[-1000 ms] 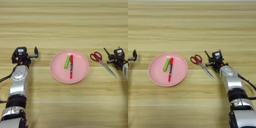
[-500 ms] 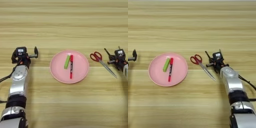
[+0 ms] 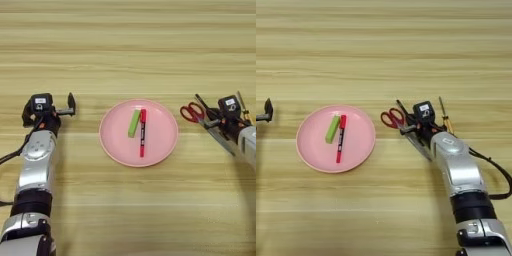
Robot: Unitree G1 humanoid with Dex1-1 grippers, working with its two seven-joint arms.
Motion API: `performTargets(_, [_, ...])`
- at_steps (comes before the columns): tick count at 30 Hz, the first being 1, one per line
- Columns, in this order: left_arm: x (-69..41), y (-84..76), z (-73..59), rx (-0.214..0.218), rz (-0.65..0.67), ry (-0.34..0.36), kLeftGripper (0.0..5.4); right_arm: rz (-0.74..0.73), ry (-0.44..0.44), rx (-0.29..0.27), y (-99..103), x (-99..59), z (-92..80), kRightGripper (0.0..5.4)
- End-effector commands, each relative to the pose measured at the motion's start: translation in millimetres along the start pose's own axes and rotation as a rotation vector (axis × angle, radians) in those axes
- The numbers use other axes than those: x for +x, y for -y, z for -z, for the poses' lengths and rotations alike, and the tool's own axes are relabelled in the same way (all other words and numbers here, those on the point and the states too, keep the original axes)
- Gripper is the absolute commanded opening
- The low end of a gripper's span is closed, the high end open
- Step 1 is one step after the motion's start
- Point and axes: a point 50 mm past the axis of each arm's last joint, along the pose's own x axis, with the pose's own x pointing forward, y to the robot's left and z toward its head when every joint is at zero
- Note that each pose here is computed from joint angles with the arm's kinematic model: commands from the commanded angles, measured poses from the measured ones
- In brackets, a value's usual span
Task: Move the objects on the table
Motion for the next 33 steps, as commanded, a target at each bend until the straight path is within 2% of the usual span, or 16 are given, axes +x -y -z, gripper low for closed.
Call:
performTargets(1, [1.6,-2.5,-2.6,0.007,-0.003,0.002,5.40,-0.008,-0.010,0.005,-2.6,-2.3,0.3,0.25])
performTargets(7, [1.6,-2.6,-2.3,0.007,-0.003,0.000,5.40,-0.026,0.027,-0.009,-9.1,-5.5,-10.4,0.25])
performTargets(16, [2.0,-2.2,-2.3,0.006,-0.004,0.000,5.40,-0.167,0.042,-0.027,-46.1,-7.7,-18.0,0.25])
performTargets(24, [2.2,-1.9,-2.3,0.004,-0.004,-0.001,5.40,-0.263,0.024,-0.034,-68.7,-10.8,-15.5,0.25])
performTargets(33, [2.3,-1.6,-2.0,0.002,-0.004,-0.002,5.40,-0.288,-0.004,-0.033,-75.3,-9.3,-9.3,0.25])
